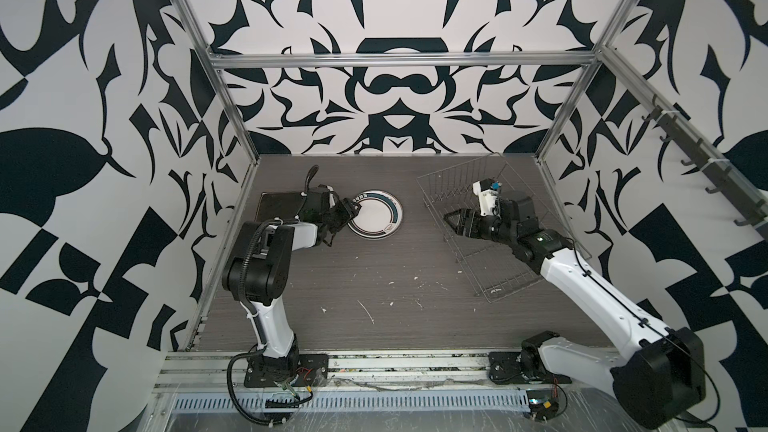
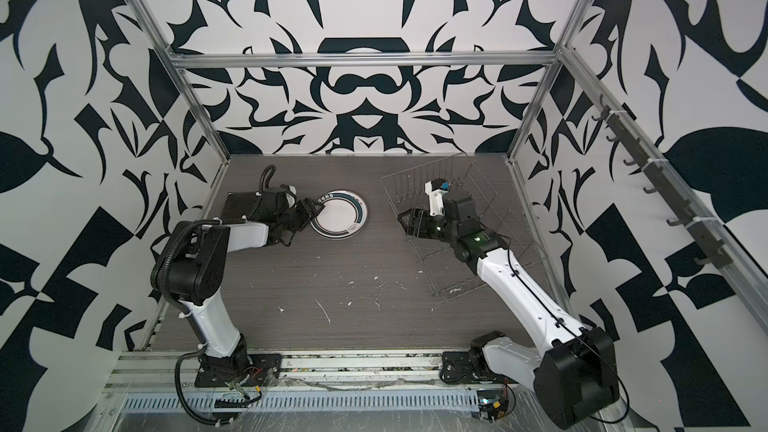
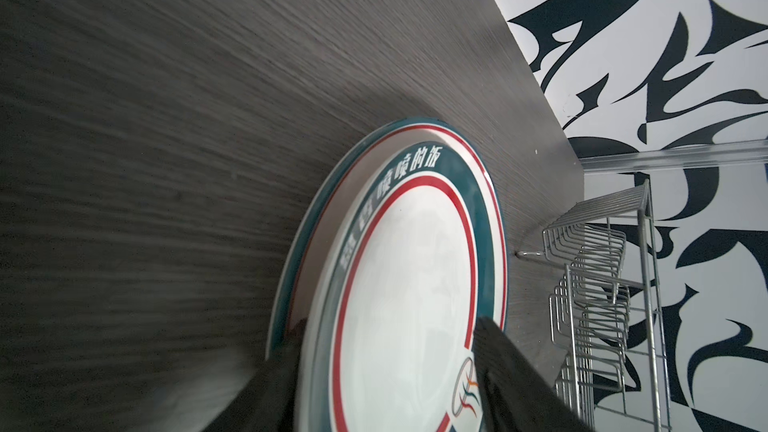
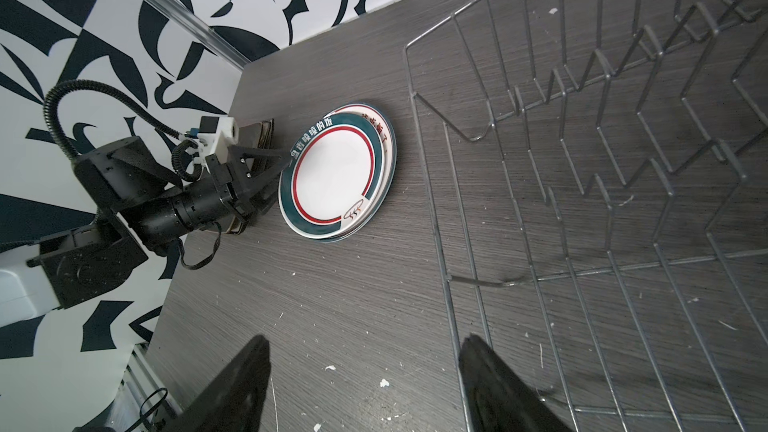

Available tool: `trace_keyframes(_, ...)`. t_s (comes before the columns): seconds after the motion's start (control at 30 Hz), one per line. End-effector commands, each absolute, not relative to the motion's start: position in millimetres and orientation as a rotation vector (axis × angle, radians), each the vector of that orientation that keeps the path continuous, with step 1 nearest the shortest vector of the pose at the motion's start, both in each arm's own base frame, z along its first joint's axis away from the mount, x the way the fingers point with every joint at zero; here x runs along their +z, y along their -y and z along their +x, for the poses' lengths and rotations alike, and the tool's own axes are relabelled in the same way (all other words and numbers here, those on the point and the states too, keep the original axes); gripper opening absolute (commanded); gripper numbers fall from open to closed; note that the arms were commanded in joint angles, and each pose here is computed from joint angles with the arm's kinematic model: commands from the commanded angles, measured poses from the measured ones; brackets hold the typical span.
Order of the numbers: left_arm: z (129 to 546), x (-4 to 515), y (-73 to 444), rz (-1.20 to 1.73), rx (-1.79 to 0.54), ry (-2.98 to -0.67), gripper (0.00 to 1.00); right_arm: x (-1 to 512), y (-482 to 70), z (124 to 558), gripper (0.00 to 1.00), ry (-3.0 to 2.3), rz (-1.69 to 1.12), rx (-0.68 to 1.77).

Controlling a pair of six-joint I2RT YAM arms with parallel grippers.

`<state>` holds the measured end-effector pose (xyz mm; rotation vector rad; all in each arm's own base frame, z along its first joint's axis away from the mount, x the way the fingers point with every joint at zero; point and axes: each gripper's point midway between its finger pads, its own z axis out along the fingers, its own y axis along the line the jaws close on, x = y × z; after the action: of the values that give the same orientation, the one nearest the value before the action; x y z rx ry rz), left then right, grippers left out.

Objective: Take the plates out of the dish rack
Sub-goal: 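Lower the green-rimmed plate onto the sunburst plate with the left gripper, then open the left gripper to release the green-rimmed plate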

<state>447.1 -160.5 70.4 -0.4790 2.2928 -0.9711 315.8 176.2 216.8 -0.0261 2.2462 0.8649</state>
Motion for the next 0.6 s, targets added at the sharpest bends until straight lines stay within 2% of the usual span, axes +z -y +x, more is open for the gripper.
trace_keyframes(0.0, 455, 93, 155, -0.43, -0.91, -2.265, 0.66, 239, -174, 321, 0.76, -2.177, -0.047, 0.848)
trace_keyframes(0.57, 450, 97, 144, -0.432, -0.806, -2.313, 0.76, 247, -175, 324, 0.76, -2.166, -0.065, 0.839)
